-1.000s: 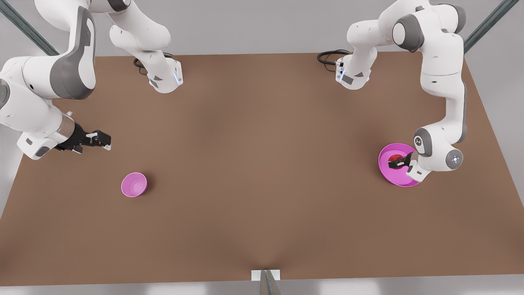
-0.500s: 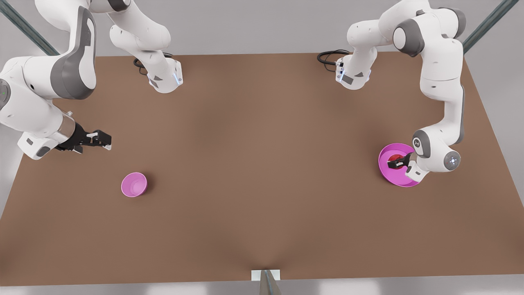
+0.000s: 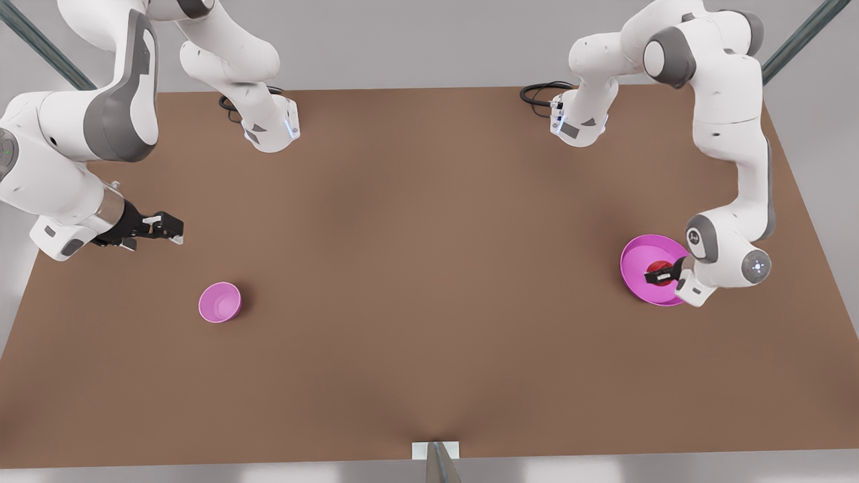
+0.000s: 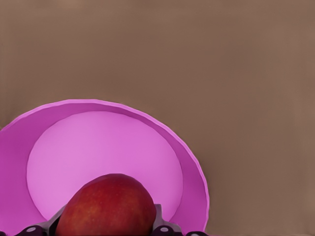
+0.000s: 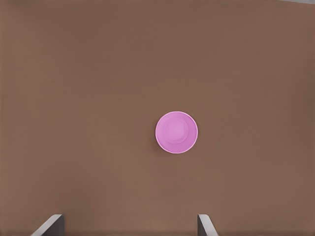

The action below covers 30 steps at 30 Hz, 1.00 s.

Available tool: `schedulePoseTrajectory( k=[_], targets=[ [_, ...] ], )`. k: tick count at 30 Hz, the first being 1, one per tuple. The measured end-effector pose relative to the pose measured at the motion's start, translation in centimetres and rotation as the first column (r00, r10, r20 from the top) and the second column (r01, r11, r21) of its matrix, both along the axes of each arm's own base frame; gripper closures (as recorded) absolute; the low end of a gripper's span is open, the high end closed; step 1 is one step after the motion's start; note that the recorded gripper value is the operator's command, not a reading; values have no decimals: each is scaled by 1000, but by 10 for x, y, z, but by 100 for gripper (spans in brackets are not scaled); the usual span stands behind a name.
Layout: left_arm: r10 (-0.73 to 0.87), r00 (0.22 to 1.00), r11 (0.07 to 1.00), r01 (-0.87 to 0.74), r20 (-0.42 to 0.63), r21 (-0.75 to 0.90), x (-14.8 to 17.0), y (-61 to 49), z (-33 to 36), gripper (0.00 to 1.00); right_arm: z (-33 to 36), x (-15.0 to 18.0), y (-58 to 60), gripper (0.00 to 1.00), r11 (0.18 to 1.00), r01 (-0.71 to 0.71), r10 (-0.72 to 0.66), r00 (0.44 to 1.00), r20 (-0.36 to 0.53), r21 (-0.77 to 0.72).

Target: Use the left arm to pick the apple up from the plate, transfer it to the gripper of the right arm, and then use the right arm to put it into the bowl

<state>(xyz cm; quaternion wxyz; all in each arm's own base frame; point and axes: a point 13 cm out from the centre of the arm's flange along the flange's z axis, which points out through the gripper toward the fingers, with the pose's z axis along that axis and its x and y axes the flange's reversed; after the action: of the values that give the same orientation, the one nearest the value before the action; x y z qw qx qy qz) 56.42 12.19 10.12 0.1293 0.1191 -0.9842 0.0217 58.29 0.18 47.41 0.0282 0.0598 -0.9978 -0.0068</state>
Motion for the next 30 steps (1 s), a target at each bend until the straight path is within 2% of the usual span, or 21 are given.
schedulePoseTrajectory(
  k=[3,5,8,11,15,18,21,25,27,30],
  targets=[
    [-94,990,995,97,106,-31,62,-57,64,22,0,-1,4,0,1000,-9,9,1000,-4,-1],
    [-158,973,980,175,168,-91,88,-125,97,22,0,-3,5,0,1000,-10,10,1000,-10,4],
    [-231,947,937,278,222,-209,99,-236,126,22,-5,-7,5,0,999,3,-1,999,-35,40],
    [-292,914,872,375,282,-314,94,-343,143,22,-41,6,17,0,975,64,-44,994,-99,214],
    [-258,892,724,433,372,-537,96,-461,136,22,-74,48,77,0,832,141,-72,987,-147,536],
    [-201,873,590,470,445,-657,89,-539,145,22,-104,78,142,0,699,144,-46,987,-157,700],
    [-113,844,455,513,524,-728,97,-600,150,22,-116,97,197,0,561,132,-28,990,-141,817],
    [-24,763,306,620,646,-722,99,-667,166,23,-145,112,240,0,421,124,-7,991,-134,898],
    [-8,707,263,684,707,-681,85,-708,166,23,-162,114,253,0,383,116,5,992,-128,917],
    [32,606,242,767,795,-594,85,-746,166,23,-180,114,266,0,356,80,24,995,-95,931]
  ],
)
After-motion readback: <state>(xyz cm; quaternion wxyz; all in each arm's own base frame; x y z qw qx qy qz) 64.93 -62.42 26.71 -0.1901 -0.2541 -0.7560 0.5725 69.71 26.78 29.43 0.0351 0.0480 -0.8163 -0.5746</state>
